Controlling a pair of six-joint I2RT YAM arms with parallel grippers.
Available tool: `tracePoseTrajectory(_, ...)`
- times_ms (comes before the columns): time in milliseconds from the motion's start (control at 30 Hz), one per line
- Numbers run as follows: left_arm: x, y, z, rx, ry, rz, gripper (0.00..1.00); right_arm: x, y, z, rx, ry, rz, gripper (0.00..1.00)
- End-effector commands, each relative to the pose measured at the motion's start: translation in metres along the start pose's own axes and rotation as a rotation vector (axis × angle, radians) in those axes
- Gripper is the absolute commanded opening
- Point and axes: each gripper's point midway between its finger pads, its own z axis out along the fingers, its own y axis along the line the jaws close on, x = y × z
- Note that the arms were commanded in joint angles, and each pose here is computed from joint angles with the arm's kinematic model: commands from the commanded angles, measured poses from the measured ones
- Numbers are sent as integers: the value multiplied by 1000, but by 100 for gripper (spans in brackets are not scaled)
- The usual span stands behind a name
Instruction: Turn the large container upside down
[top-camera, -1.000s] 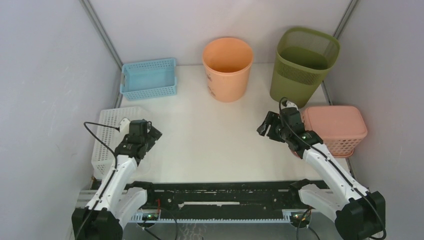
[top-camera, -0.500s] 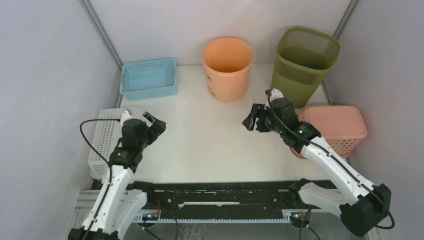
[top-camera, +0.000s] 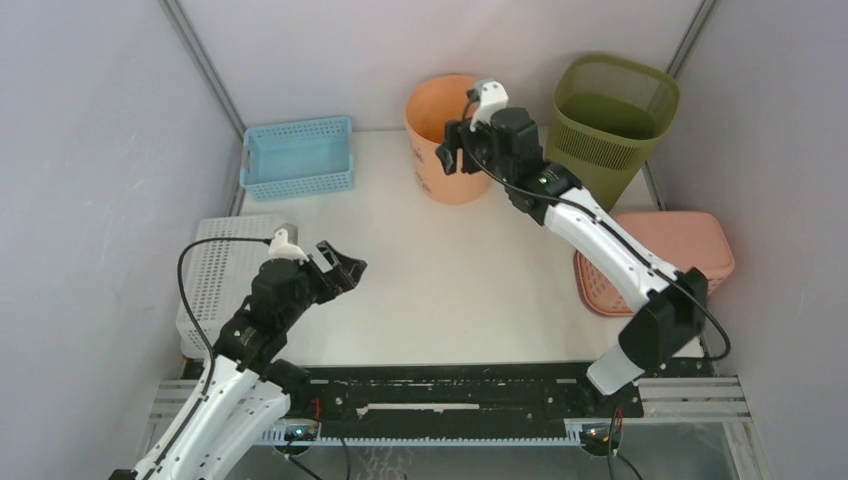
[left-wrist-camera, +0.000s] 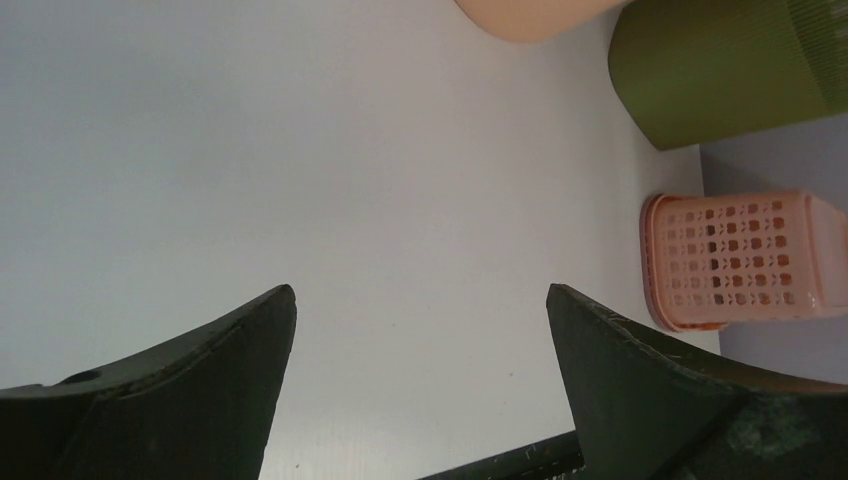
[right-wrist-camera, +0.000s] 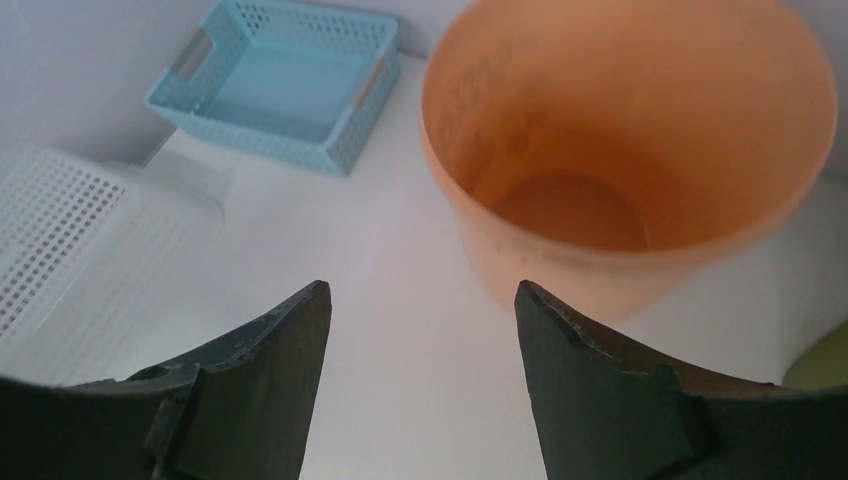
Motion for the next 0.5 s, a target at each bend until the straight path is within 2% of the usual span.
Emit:
tracePoseTrajectory(0, 14, 0, -3, 32, 28, 29, 100, -62, 14, 22, -34, -171, -207, 77)
tracePoseTrajectory(100, 18, -1, -5, 50, 35, 31, 100, -64, 20, 41, -99, -157, -272, 78)
tracePoseTrajectory(233, 21, 1, -6, 53, 41, 39, 100, -45, 16, 69, -199, -42, -309, 78)
tracePoseTrajectory(467, 26, 1, 2, 44, 71, 56, 100, -32, 2, 95, -252, 17, -338, 78)
